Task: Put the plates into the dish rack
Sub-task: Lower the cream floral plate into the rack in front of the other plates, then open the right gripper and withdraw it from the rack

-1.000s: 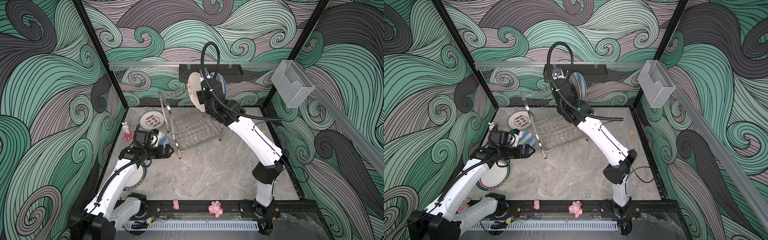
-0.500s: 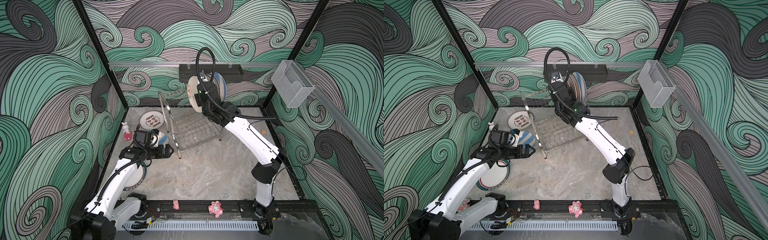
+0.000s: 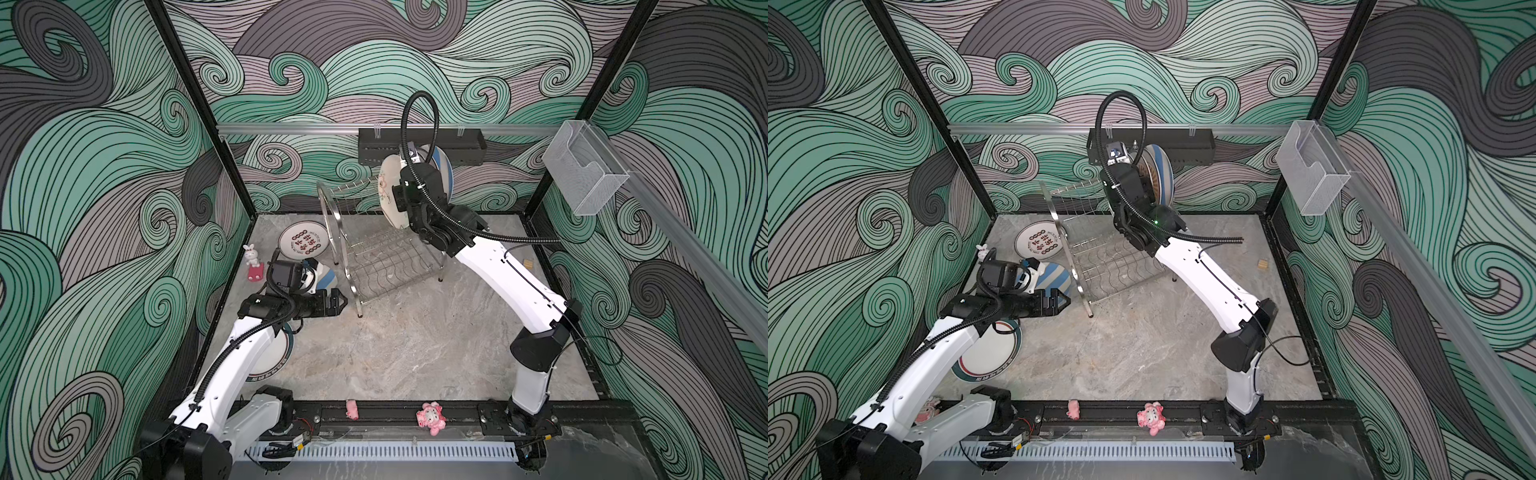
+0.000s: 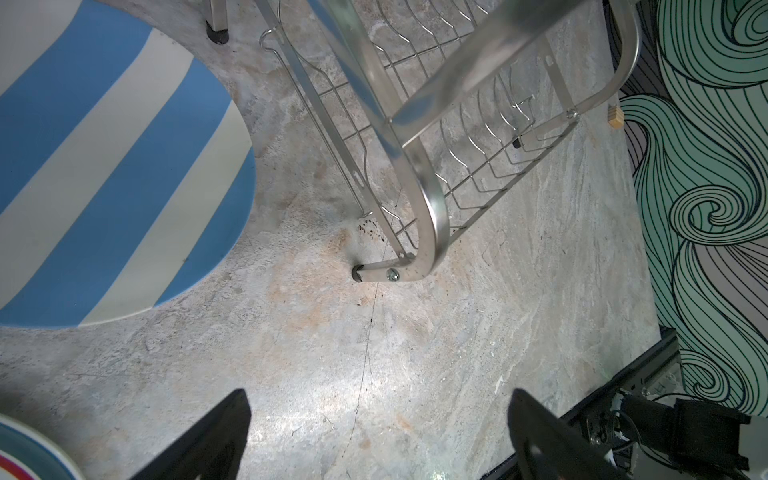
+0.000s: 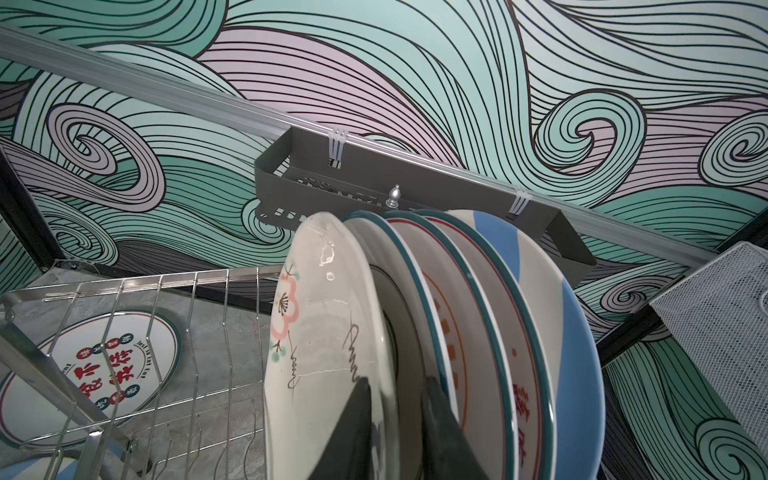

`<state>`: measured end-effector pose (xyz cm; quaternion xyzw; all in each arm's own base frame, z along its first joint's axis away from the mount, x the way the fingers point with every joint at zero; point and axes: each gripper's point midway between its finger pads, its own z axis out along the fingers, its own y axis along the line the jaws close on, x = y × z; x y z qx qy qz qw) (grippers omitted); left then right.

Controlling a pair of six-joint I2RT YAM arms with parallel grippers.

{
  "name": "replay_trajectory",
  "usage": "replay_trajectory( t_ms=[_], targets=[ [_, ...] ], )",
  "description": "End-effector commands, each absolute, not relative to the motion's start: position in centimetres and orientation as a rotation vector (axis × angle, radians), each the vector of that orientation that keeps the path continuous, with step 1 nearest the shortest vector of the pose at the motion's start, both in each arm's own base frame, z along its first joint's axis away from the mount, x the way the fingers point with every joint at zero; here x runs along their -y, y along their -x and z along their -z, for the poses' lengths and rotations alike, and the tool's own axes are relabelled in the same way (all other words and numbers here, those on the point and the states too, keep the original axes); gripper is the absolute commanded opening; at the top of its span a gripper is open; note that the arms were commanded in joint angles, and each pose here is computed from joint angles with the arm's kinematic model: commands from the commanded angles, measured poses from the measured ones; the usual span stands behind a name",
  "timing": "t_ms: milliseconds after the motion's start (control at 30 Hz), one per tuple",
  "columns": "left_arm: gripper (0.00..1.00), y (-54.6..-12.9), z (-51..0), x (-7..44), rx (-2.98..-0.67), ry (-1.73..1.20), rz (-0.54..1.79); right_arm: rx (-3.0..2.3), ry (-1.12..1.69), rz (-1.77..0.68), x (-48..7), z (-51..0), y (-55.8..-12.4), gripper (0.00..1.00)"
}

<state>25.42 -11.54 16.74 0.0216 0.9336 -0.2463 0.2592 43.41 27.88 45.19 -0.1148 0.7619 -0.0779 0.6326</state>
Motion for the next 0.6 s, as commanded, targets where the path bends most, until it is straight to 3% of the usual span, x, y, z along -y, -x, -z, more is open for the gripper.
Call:
replay_trajectory(
  t_ms=[0,367,567],
  targets=[
    [0.99,-25.7,-17.2,11.4,-2.521,-0.061,0.669,-1.696,0.228,0.115,-27.1,-48.0,-42.4,0.30],
    [0.99,-25.8,-16.9,10.8,-2.530,-0.037,0.632,-1.684,0.280,0.007,-27.3,-50.2,-40.2,0.45],
    [0.99,-26.0,-16.8,10.1,-2.534,-0.002,0.592,-1.676,0.337,-0.121,-27.1,-51.0,-37.7,0.47]
  ],
)
